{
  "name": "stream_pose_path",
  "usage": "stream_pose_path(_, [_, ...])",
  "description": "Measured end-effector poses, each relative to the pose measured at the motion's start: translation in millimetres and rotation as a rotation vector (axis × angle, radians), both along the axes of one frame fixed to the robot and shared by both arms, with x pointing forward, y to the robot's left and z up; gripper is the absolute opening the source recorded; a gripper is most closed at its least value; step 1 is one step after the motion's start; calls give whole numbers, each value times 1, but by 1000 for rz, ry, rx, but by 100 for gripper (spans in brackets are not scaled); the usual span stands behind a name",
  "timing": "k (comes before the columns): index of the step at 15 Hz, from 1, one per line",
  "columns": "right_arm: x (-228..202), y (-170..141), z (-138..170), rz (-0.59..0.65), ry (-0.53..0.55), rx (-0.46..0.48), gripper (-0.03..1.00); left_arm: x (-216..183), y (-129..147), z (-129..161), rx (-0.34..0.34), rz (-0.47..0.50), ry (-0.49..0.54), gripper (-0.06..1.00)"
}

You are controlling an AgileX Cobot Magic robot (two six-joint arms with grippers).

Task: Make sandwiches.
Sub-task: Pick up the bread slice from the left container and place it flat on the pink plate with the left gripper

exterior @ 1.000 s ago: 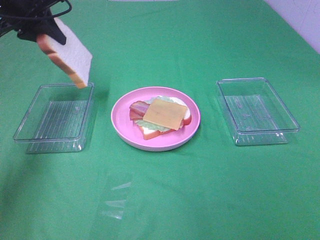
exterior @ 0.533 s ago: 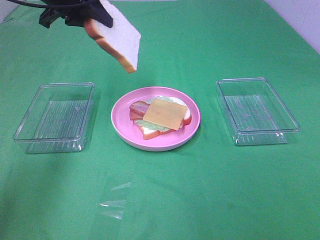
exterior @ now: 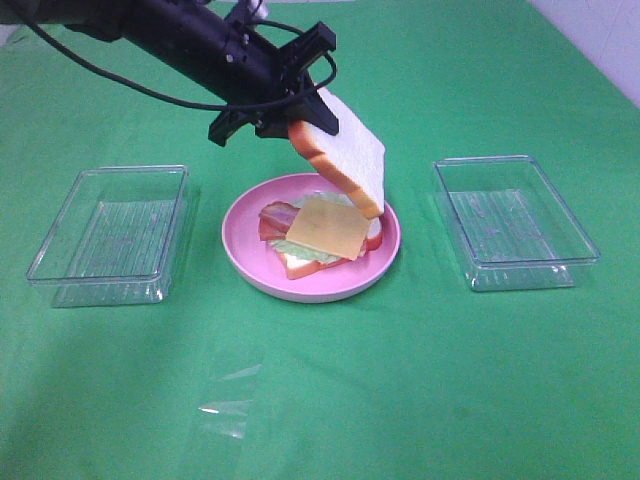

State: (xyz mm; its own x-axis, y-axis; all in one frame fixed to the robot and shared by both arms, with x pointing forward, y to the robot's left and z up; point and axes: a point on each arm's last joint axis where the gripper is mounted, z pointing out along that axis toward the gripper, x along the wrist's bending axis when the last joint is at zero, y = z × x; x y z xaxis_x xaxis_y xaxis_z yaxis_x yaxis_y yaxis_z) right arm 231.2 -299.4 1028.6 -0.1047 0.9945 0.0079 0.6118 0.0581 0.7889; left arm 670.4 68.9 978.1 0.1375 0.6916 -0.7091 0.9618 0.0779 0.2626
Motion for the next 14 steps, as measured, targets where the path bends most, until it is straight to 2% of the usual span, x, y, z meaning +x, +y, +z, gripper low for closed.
stream_pose_path(4, [0, 0, 0, 0, 0, 0, 96, 3, -5, -28, 13, 20, 62, 19])
stream_pose_path(10, [0, 0, 0, 0, 0, 0, 96, 3, 1, -35, 85, 77, 117, 19])
stream_pose_path(11, [0, 0, 0, 0, 0, 0, 96, 3, 1, -35, 95, 76, 118, 22])
stream_pose_path(13, [0, 0, 0, 0, 0, 0, 96, 2, 3, -37, 117, 61, 123, 36])
stream_pose_path(14, [0, 0, 0, 0, 0, 0, 96, 1, 3, -37, 121, 56, 125, 54])
